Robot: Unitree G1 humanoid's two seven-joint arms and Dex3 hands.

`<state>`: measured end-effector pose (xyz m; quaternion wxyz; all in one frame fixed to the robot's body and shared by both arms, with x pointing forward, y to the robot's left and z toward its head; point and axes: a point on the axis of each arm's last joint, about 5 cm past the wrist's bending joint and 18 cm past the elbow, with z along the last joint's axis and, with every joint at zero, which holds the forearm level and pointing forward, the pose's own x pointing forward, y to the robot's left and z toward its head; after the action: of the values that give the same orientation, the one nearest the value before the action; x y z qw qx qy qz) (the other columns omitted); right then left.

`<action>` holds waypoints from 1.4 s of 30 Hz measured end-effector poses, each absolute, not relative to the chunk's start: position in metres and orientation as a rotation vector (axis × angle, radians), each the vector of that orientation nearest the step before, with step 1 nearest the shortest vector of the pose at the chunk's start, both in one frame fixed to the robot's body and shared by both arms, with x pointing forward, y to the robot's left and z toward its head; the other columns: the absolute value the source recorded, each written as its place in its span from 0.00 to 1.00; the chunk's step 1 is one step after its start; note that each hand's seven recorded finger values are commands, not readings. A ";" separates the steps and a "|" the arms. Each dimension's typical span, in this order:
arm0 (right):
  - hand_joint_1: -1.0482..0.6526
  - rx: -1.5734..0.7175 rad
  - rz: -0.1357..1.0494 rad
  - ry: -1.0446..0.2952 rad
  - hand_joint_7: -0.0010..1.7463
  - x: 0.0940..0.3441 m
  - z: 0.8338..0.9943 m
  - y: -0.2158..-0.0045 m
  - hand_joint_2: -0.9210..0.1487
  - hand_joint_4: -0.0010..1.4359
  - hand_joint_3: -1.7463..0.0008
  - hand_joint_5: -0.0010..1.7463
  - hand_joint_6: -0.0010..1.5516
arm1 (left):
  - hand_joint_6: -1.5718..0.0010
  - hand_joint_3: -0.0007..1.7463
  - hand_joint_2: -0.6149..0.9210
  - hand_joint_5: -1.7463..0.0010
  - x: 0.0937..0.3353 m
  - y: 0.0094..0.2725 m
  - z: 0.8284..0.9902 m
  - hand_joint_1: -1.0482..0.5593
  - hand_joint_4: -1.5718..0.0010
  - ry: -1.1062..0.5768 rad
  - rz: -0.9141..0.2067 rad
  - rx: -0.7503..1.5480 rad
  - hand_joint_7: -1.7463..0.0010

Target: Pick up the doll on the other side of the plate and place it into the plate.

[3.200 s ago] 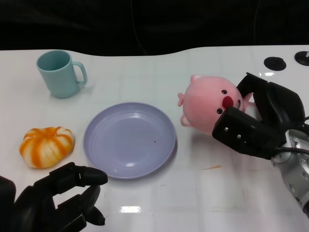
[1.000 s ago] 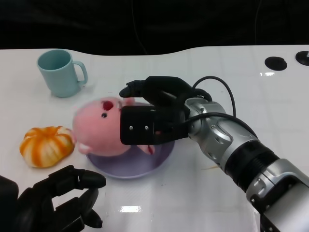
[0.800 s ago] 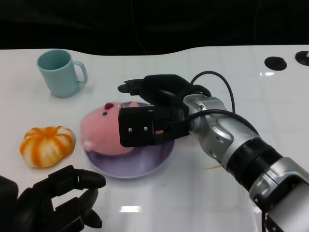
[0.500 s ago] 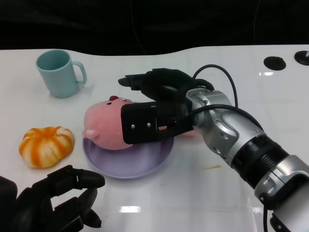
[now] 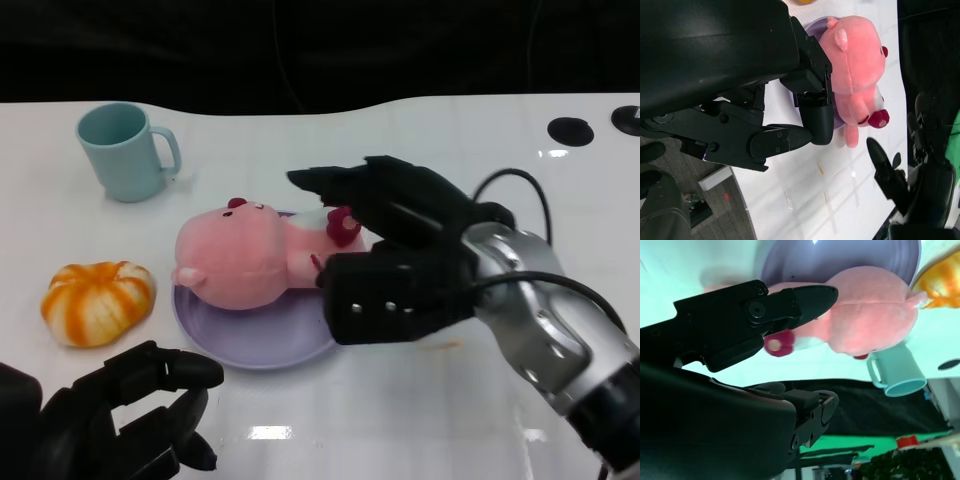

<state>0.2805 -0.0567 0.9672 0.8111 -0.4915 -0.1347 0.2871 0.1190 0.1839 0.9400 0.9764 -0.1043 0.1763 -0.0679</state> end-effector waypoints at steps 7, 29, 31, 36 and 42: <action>0.27 -0.948 0.516 -0.245 0.07 0.264 0.963 -0.086 0.00 0.16 0.92 0.40 0.31 | 0.63 0.29 1.00 0.07 0.119 0.183 0.941 0.50 0.64 0.354 -0.141 -0.211 0.31; 0.64 -0.499 0.179 -0.169 0.74 0.211 0.930 -0.134 0.49 0.61 0.25 0.86 0.54 | 0.64 0.28 1.00 0.08 0.119 0.183 0.942 0.50 0.64 0.356 -0.144 -0.211 0.31; 0.64 -0.441 0.180 -0.139 0.80 0.207 0.926 -0.137 0.48 0.61 0.24 0.92 0.52 | 0.64 0.29 1.00 0.08 0.119 0.182 0.942 0.50 0.64 0.356 -0.144 -0.211 0.31; 0.65 -0.352 0.187 -0.076 0.88 0.198 0.916 -0.145 0.46 0.59 0.24 1.00 0.50 | 0.64 0.29 1.00 0.07 0.120 0.182 0.942 0.50 0.64 0.356 -0.142 -0.211 0.31; 0.66 -0.290 0.169 -0.049 0.89 0.187 0.911 -0.151 0.44 0.59 0.24 1.00 0.49 | 0.64 0.30 1.00 0.07 0.121 0.182 0.943 0.50 0.65 0.350 -0.145 -0.210 0.31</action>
<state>0.1871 -0.1509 0.9111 0.9857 -0.1442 -0.0244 0.0840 0.1210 0.1820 0.9428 0.9767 -0.1041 0.1735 -0.0720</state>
